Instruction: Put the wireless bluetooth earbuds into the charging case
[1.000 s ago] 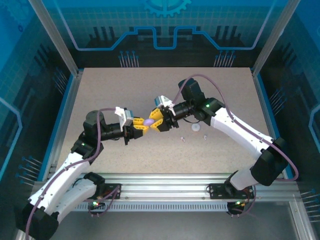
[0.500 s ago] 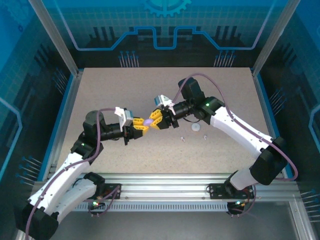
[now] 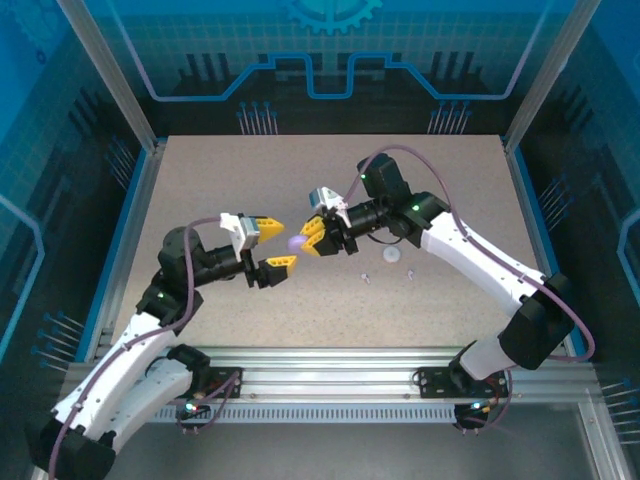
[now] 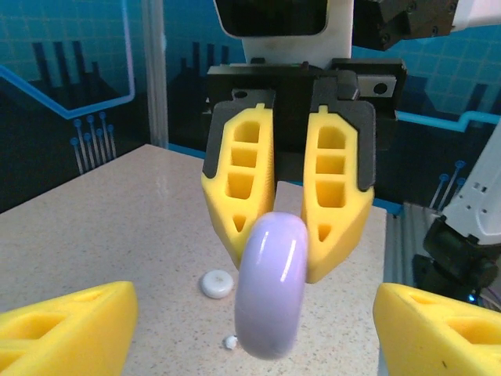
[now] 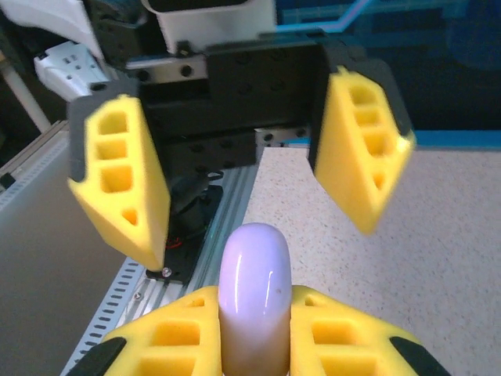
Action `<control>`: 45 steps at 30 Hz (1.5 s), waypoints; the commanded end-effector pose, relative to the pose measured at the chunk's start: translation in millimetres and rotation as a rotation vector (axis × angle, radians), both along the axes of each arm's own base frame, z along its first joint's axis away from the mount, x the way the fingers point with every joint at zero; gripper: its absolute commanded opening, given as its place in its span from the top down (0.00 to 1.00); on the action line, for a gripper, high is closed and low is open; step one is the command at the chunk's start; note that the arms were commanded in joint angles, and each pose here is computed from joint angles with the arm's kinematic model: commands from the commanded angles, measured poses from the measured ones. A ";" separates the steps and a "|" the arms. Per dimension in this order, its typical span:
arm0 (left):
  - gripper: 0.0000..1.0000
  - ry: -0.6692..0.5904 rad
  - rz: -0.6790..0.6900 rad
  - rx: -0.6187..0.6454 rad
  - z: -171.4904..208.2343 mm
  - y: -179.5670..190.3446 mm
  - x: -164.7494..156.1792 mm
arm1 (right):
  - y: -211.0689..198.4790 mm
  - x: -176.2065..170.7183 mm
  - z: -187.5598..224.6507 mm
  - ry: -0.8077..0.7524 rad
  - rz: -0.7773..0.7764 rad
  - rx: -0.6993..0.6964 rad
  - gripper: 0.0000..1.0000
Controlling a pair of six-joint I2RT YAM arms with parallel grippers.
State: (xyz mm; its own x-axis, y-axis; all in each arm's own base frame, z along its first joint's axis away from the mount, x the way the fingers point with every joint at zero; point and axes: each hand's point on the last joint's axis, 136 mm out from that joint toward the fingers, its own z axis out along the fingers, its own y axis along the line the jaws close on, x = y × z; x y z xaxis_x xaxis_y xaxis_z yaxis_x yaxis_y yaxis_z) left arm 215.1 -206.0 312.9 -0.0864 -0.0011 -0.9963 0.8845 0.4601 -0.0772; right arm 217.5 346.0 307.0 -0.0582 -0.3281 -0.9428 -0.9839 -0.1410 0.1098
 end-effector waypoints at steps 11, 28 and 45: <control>0.11 0.232 0.541 -0.057 -5.0 83.5 60.4 | 15.6 61.5 -99.4 0.445 -0.270 -0.246 0.83; 0.12 0.493 0.794 -0.028 -56.7 128.4 90.1 | 67.6 109.2 -199.2 0.795 -0.328 -0.446 0.82; 0.13 0.518 0.772 -0.007 -68.0 123.3 99.5 | 74.2 129.5 -265.9 0.954 -0.395 -0.550 0.82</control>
State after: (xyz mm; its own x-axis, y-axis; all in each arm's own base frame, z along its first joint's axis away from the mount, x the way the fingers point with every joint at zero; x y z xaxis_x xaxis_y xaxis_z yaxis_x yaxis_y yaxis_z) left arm 311.5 -84.9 229.6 -0.5311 -0.2384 -0.8131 0.1786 0.9065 -0.3825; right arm 348.7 419.8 45.3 -0.8372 -0.4849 -0.2529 -0.4827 0.4379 0.7585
